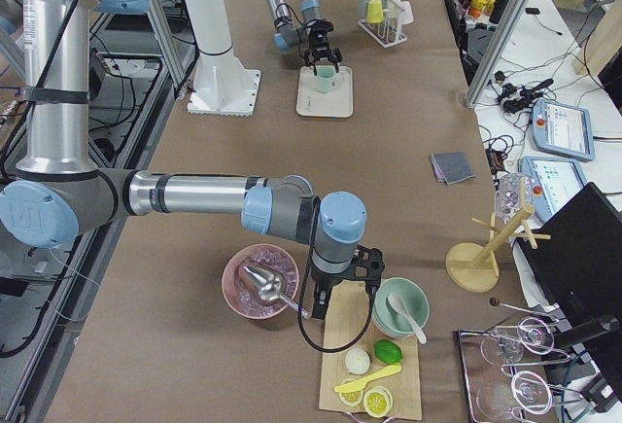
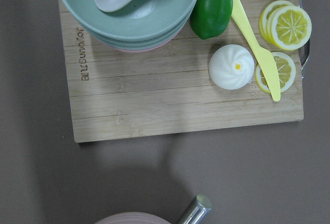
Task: Pick up and place green cup on tray
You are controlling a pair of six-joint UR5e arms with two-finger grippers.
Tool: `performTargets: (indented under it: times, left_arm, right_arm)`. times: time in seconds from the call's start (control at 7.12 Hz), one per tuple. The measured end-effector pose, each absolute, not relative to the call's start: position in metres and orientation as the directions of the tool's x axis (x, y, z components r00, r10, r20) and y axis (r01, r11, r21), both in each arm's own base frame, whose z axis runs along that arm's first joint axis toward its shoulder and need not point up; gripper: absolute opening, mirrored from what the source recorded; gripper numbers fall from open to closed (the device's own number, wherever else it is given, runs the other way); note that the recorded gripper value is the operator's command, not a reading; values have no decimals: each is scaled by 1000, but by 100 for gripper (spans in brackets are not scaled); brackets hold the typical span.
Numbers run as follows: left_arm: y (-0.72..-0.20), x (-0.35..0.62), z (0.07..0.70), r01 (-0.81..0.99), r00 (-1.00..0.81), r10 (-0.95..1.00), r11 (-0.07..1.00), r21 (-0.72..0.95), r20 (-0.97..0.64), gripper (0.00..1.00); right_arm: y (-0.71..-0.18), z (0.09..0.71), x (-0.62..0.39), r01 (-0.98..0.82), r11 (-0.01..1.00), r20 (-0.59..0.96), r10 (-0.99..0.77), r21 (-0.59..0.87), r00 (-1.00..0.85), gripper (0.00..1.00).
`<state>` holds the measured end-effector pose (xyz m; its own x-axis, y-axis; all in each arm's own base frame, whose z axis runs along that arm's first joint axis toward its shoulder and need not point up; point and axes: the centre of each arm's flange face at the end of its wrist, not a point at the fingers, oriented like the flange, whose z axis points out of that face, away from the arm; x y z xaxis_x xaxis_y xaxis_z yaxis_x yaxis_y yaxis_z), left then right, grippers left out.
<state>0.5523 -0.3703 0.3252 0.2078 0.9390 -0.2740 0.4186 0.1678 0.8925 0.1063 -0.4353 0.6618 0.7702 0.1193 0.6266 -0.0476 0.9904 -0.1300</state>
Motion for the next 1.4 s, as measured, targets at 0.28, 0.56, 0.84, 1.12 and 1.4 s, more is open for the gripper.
performTargets:
  times: [0.28, 0.56, 0.84, 1.12, 1.4]
  left_arm:
    - [-368, 545, 290, 408, 213, 937, 173, 896, -278, 99]
    - [-386, 531, 244, 286, 284, 911, 217, 933, -299, 99]
    - [-421, 503, 201, 99, 412, 854, 305, 947, -318, 99]
    - [-463, 471, 174, -45, 540, 778, 407, 912, -321, 99]
    - [-501, 448, 174, -174, 651, 693, 533, 828, -310, 99]
  right_arm:
    - [-435, 662, 106, -48, 990, 626, 120, -131, 770, 100]
    - [-435, 662, 106, -48, 990, 626, 120, -131, 770, 100]
    - [-435, 662, 106, -48, 990, 626, 121, -132, 770, 100]
    - [-435, 663, 106, -47, 990, 626, 120, -132, 770, 100]
    - [-435, 663, 106, -48, 990, 626, 121, -133, 770, 100]
